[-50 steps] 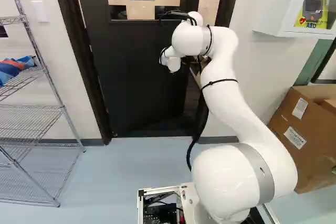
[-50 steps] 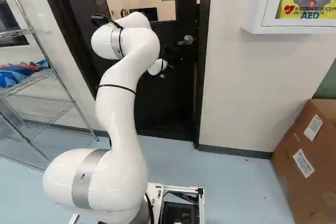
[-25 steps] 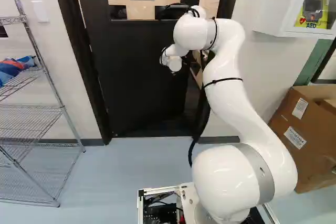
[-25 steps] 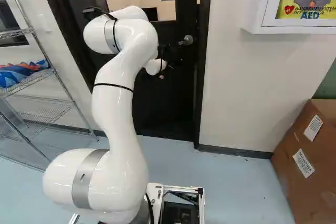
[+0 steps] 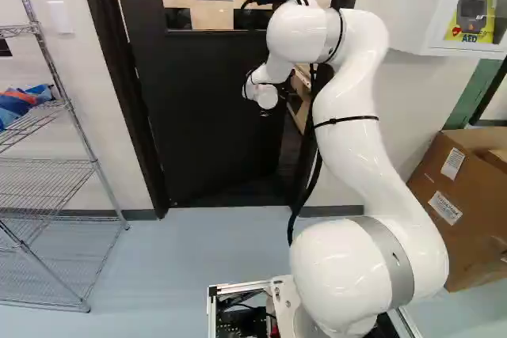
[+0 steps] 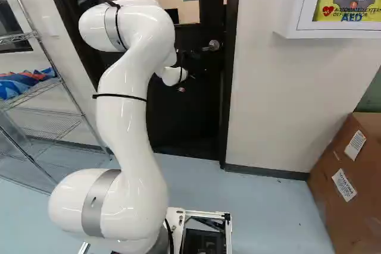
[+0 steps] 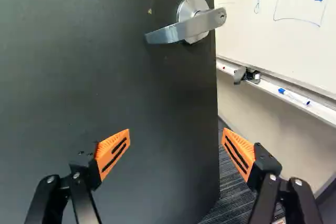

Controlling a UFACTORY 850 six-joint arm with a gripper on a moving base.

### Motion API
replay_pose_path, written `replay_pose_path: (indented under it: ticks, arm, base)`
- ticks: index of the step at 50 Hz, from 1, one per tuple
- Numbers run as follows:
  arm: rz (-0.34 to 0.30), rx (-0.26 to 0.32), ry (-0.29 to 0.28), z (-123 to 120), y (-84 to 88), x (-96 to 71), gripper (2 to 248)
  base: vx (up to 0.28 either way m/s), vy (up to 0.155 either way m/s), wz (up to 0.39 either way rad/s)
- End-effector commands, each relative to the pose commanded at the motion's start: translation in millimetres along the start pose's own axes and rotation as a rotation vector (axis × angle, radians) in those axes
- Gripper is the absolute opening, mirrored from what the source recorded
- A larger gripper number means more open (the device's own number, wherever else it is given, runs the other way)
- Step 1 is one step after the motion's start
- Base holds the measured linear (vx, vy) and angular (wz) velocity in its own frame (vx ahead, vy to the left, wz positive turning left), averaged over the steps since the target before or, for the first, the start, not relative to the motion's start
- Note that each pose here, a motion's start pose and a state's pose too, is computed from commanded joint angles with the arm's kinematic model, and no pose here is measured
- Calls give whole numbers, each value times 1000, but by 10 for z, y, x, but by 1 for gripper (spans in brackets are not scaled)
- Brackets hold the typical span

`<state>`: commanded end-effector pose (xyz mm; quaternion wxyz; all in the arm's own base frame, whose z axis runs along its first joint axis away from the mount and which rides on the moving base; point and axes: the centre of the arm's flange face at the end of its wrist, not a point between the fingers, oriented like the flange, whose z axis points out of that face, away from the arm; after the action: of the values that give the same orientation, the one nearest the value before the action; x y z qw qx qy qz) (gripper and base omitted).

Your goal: Open the door and move inside

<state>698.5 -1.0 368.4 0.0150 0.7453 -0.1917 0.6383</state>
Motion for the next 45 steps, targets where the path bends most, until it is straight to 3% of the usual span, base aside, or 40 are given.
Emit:
replay_pose_path:
  ticks: [45]
  arm:
    - [-60, 29, -69, -881, 203, 42, 247]
  base:
    - [0, 0, 0]
